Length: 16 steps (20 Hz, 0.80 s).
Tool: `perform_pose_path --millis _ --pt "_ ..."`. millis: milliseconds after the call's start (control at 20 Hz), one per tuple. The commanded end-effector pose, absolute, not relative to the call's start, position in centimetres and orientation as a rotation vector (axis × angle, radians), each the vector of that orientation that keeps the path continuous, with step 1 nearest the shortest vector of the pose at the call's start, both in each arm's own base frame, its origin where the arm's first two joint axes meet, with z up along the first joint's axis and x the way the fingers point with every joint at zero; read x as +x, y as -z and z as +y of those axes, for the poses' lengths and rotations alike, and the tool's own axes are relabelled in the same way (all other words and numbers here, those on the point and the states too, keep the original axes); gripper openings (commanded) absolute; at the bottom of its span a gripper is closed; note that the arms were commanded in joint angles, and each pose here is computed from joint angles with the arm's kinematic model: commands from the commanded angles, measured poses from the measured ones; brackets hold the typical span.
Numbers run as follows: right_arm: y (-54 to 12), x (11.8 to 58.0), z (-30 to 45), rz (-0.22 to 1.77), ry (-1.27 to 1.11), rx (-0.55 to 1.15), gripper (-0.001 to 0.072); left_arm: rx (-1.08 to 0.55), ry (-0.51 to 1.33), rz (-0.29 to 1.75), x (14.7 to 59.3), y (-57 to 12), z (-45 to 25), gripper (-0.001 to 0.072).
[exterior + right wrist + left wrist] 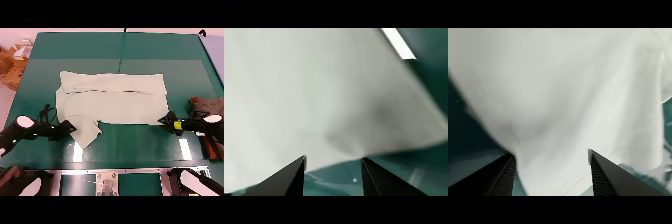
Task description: Fold the shirts.
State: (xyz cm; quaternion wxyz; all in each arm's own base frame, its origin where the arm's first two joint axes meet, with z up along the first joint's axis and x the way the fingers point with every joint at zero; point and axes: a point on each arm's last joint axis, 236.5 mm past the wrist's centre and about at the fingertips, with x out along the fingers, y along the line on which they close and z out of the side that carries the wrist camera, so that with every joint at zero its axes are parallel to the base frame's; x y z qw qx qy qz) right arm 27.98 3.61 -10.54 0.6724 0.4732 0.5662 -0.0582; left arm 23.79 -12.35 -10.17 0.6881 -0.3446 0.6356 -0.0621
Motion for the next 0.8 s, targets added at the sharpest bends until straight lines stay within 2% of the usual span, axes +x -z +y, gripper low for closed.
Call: perform_pose_path --millis 0,50,100,150,200,250,300,550,750 --pt "12.6 30.4 4.0 1.198 0.208 1.132 0.0433 -0.784 0.080 1.409 24.5 12.4 -12.5 0.0531" --pt "12.7 31.1 3.7 1.171 0.226 1.142 0.0432 -0.784 0.068 1.385 25.1 12.4 -12.2 0.0530" --pt "12.4 31.7 3.3 1.149 0.229 1.137 0.0431 -0.781 0.063 1.356 25.9 12.2 -11.9 0.0489" --pt "11.9 32.4 3.0 1.130 0.225 1.133 0.0424 -0.776 0.072 1.338 26.7 11.6 -11.9 0.0227" --pt "11.2 33.2 2.8 1.113 0.206 1.117 0.0302 -0.756 0.098 1.321 27.4 10.9 -12.0 0.0022" --pt "10.6 33.6 2.9 1.108 0.185 1.104 0.0105 -0.726 0.132 1.311 28.1 10.0 -12.2 0.0021" --pt "10.0 33.8 3.3 1.120 0.136 1.072 0.0016 -0.683 0.161 1.320 28.4 9.2 -12.3 0.0020" --pt "9.4 30.6 3.8 1.305 0.051 0.931 0.0014 -0.433 0.271 1.470 26.3 5.1 -11.2 0.0019" --pt "7.9 28.3 2.4 1.355 0.066 0.843 0.0015 -0.362 0.304 1.470 24.4 2.1 -10.7 0.0019"
